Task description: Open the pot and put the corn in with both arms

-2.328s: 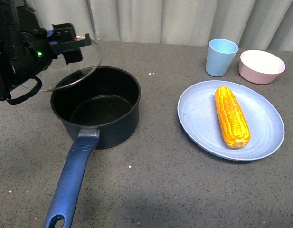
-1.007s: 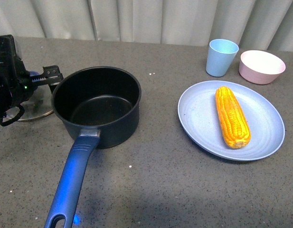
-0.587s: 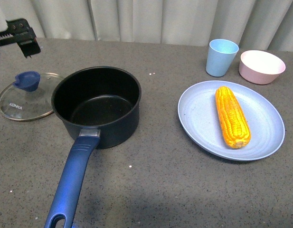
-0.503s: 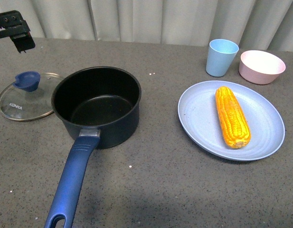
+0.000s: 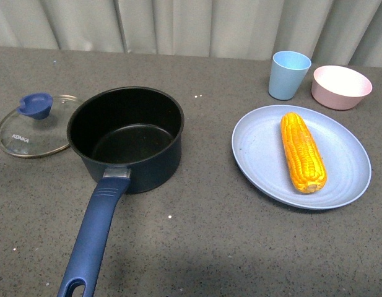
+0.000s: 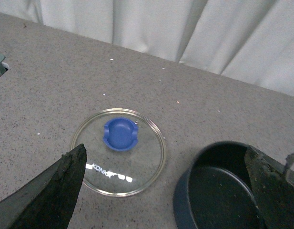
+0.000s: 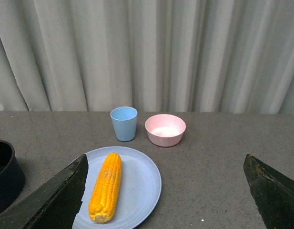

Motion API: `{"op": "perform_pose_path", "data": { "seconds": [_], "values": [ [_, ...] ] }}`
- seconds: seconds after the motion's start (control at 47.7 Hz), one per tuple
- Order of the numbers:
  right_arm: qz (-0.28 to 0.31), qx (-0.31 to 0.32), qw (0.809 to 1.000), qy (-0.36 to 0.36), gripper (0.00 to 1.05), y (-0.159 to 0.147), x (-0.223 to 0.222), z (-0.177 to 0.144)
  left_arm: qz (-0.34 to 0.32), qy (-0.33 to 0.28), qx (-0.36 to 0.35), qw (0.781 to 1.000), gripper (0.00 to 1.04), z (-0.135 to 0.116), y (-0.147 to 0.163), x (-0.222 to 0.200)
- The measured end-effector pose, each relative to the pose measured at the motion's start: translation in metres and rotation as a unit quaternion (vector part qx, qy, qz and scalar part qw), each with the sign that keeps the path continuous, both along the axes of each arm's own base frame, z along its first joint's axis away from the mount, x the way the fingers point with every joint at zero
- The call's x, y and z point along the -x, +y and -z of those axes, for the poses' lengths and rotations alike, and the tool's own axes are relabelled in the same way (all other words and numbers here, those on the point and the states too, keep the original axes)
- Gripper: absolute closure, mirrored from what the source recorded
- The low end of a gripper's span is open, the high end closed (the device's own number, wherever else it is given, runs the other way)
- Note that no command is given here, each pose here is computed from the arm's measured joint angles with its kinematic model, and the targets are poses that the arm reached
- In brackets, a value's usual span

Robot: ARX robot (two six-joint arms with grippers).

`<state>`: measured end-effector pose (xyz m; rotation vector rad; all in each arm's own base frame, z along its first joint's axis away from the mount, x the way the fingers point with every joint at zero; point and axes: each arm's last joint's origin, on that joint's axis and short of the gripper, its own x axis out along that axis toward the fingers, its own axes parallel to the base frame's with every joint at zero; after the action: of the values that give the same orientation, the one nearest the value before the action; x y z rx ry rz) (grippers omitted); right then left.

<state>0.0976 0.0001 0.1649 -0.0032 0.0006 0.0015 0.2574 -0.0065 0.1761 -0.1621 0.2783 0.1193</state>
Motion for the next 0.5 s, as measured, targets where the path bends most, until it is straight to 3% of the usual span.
{"op": "perform_pose_path", "data": {
  "seconds": [0.063,0.105,0.189,0.231,0.503],
  "values": [
    [0.000,0.000,1.000,0.000,0.09,0.000,0.000,0.000,0.023,-0.025,-0.003,0.999,0.10,-0.001,0.001,0.009],
    [0.000,0.000,1.000,0.000,0.09,0.000,0.000,0.000,0.051,-0.086,-0.028,0.995,0.21,-0.001,0.004,0.016],
    [0.000,0.000,1.000,0.000,0.09,0.000,0.000,0.000,0.056,-0.125,-0.053,0.989,0.35,0.000,0.006,0.030],
    [0.000,0.000,1.000,0.000,0.09,0.000,0.000,0.000,0.057,-0.130,-0.058,0.988,0.41,0.000,0.006,0.034],
    [0.000,0.000,1.000,0.000,0.09,0.000,0.000,0.000,0.060,-0.127,-0.073,0.987,1.01,0.016,0.006,0.078]
  ]
}}
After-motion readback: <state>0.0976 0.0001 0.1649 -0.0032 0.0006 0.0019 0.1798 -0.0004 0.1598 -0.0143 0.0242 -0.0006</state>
